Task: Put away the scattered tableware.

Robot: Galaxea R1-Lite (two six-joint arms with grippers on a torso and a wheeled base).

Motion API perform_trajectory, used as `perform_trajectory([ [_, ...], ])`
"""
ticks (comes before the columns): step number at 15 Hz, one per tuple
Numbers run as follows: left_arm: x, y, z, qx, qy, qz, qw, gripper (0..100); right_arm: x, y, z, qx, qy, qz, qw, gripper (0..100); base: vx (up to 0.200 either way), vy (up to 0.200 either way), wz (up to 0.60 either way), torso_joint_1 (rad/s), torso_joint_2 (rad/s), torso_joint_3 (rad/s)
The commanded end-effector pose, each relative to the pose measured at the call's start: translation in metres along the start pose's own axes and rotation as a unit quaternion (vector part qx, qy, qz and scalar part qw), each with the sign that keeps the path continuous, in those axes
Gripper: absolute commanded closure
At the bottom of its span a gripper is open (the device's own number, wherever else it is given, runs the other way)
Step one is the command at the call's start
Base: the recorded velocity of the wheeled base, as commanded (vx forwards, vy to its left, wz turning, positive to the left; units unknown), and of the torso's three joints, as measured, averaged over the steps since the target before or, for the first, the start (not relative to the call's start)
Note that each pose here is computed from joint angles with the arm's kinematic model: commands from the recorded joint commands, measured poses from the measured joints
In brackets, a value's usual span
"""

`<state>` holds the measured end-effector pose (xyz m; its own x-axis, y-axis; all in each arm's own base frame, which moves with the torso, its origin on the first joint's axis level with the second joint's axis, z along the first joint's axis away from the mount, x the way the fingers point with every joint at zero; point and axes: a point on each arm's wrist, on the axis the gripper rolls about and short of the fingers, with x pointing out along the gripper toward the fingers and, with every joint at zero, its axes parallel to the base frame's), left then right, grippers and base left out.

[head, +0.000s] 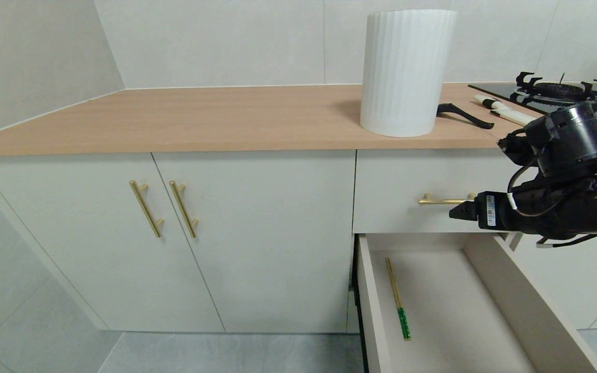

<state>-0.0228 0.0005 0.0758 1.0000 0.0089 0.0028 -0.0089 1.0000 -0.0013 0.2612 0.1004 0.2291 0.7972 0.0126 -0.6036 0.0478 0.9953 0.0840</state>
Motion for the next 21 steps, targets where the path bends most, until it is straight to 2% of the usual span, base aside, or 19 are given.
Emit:
perform_trajectory([
  [1,0.0,0.0,0.0,0.0,0.0,0.0,1.0,0,-0.007,-0.009,0.006,0.006,-0.015,-0.006,1.0,0,0.0,0.0,0.0,0.027,-0.24,-0.183],
  [4,0.0,0.0,0.0,0.0,0.0,0.0,1.0,0,-0.005,-0.012,0.008,0.01,-0.019,-0.011,1.0,0,0.0,0.0,0.0,0.102,-0.26,-0.277],
  [16,0.0,0.0,0.0,0.0,0.0,0.0,1.0,0,0.008,-0.018,0.009,0.009,-0.014,-0.022,1.0,0,0.0,0.0,0.0,0.172,-0.49,-0.294],
  [21,0.0,0.0,0.0,0.0,0.0,0.0,1.0,0,0.02,-0.021,0.015,0.0,-0.035,-0.01,0.999,0,0.0,0.0,0.0,0.163,-0.39,-0.223],
])
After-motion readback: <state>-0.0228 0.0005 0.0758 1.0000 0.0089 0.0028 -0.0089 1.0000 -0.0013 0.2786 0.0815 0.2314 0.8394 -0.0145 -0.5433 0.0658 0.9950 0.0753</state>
